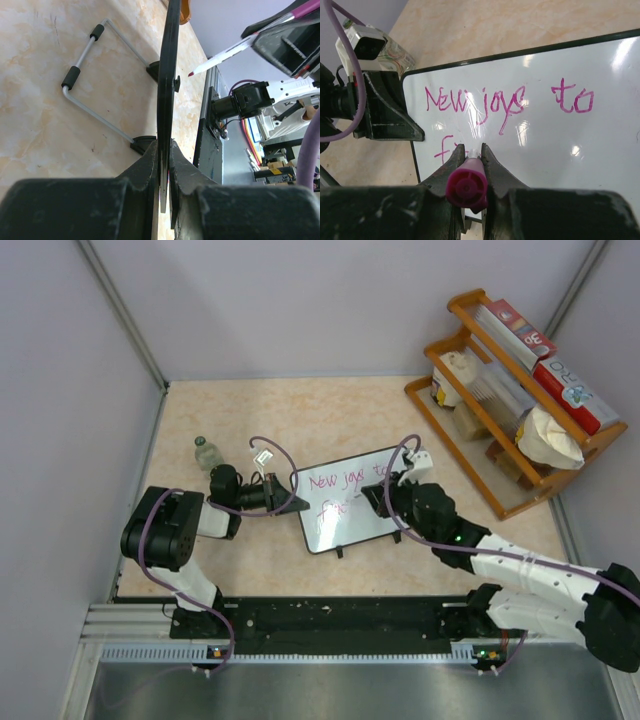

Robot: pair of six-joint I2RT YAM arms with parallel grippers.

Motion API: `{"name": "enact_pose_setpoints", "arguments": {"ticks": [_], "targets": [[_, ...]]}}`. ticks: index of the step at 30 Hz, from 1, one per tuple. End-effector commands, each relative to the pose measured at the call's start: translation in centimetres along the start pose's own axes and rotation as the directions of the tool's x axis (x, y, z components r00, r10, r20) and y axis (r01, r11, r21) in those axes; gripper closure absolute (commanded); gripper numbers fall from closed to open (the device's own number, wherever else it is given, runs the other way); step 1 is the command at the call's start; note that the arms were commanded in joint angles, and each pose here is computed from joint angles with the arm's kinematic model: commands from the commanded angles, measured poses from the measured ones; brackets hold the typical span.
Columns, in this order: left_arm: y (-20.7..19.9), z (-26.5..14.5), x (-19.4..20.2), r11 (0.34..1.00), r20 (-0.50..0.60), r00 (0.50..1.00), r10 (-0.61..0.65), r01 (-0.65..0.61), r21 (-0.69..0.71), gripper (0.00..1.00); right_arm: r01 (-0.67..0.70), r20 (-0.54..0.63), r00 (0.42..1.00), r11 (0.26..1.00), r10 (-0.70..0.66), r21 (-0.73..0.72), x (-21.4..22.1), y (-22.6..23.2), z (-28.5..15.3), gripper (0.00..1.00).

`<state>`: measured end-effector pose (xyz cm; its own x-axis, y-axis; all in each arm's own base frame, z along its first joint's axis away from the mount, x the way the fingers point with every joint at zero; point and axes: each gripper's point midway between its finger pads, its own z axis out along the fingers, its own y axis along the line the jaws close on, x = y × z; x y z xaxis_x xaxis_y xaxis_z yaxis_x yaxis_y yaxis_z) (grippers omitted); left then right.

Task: Write a sentence on the whiteboard

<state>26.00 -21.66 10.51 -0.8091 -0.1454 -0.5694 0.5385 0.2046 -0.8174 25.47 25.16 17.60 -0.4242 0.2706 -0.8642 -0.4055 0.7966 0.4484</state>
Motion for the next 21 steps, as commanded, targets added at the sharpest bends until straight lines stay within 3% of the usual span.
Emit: {"name": "enact_pose_setpoints", "arguments": {"ticks": [1, 9, 21], "targets": [[-0.2, -0.1, -0.1, 1.000, 0.003, 1.000, 0.014, -0.014, 0.012, 1.00, 0.001, 0.133, 0.991, 1.000, 0.003, -0.030, -5.3, 1.8, -0.1, 1.00], [-0.2, -0.1, -0.1, 1.000, 0.003, 1.000, 0.016, -0.016, 0.014, 1.00, 0.015, 0.129, 0.992, 1.000, -0.011, -0.026, -6.0, 2.1, 1.2, 1.00], [-0.2, -0.1, -0.1, 1.000, 0.002, 1.000, 0.014, -0.014, 0.015, 1.00, 0.021, 0.076, 0.997, 1.000, -0.022, 0.013, -3.5, 0.6, 2.1, 1.00]]}}
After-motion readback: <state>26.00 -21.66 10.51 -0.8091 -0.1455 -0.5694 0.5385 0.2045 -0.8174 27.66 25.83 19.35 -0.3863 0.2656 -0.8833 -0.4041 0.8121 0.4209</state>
